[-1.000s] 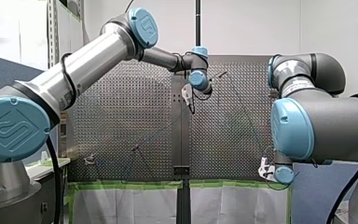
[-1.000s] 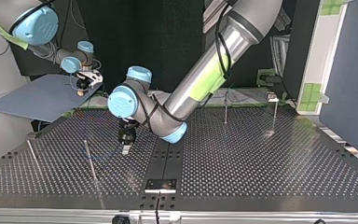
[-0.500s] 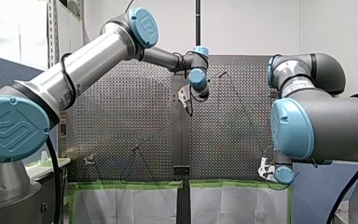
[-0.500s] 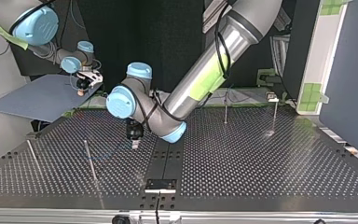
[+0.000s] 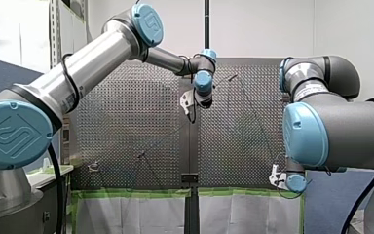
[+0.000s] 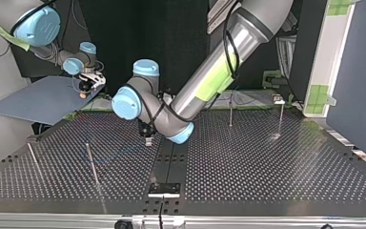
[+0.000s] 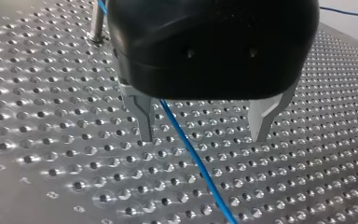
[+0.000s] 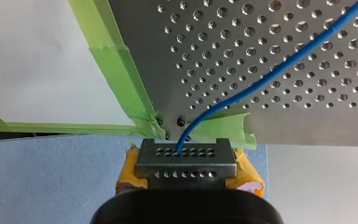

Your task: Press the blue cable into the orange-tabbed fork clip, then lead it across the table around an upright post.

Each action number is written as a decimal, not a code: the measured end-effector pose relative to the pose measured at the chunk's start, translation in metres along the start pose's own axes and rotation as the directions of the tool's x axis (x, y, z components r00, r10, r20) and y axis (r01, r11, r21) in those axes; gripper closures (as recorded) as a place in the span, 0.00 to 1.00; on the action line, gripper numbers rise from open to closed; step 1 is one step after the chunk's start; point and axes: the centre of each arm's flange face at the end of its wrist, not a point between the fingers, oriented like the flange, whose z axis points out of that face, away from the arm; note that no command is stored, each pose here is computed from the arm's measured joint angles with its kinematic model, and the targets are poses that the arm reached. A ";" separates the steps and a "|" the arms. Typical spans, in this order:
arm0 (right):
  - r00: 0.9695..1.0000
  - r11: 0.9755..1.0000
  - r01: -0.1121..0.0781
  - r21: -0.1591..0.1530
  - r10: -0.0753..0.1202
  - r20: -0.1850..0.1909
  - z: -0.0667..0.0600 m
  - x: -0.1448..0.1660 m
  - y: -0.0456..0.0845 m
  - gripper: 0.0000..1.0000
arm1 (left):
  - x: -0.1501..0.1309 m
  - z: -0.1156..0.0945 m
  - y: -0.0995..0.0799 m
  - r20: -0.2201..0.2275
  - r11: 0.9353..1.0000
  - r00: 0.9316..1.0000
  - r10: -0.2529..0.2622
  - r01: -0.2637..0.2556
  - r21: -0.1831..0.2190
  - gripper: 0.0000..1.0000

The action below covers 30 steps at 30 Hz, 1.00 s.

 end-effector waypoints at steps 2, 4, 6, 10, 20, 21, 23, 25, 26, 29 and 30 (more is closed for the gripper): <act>1.000 1.000 0.000 0.000 0.000 0.000 0.000 0.000 0.000 1.00 | -0.003 -0.002 0.001 0.008 1.000 1.000 -0.005 0.005 0.004 0.00; 1.000 1.000 0.000 0.000 0.000 0.000 0.000 0.000 0.000 1.00 | -0.003 -0.004 0.002 0.013 1.000 1.000 -0.007 0.007 0.008 0.00; 1.000 1.000 0.000 0.000 0.000 0.000 0.000 0.000 0.000 1.00 | 0.000 -0.004 0.004 0.016 1.000 1.000 -0.006 0.006 0.012 0.00; 1.000 1.000 0.000 0.000 0.000 0.000 0.000 0.000 0.000 1.00 | 0.007 -0.005 0.004 0.017 1.000 1.000 0.001 -0.001 0.017 0.00; 1.000 1.000 0.000 0.001 0.000 0.000 0.000 0.000 -0.001 1.00 | -0.014 -0.026 -0.009 0.043 0.999 0.999 0.008 -0.010 0.038 0.00; 1.000 1.000 0.000 0.001 0.000 0.000 0.000 0.000 -0.001 1.00 | -0.019 -0.030 -0.011 0.050 0.999 0.999 0.009 -0.011 0.038 0.00; 1.000 1.000 0.001 0.001 -0.001 0.000 0.000 0.000 -0.001 1.00 | -0.025 -0.035 -0.013 0.056 0.999 0.998 0.012 -0.014 0.040 0.00; 1.000 1.000 0.001 0.003 -0.001 0.000 0.000 0.000 -0.001 1.00 | -0.032 -0.043 -0.017 0.057 0.999 0.998 0.023 -0.026 0.047 0.00; 1.000 1.000 0.001 0.004 -0.001 0.001 0.000 0.000 -0.001 1.00 | -0.034 -0.046 -0.019 0.055 0.998 0.998 0.030 -0.033 0.051 0.00; 1.000 1.000 0.002 0.006 -0.002 0.001 0.000 0.000 -0.001 1.00 | -0.039 -0.058 -0.025 0.043 0.996 0.997 0.056 -0.059 0.070 0.00; 1.000 1.000 0.003 0.007 -0.003 0.001 0.000 0.000 -0.001 1.00 | -0.042 -0.064 -0.028 0.039 0.994 0.997 0.067 -0.070 0.079 0.00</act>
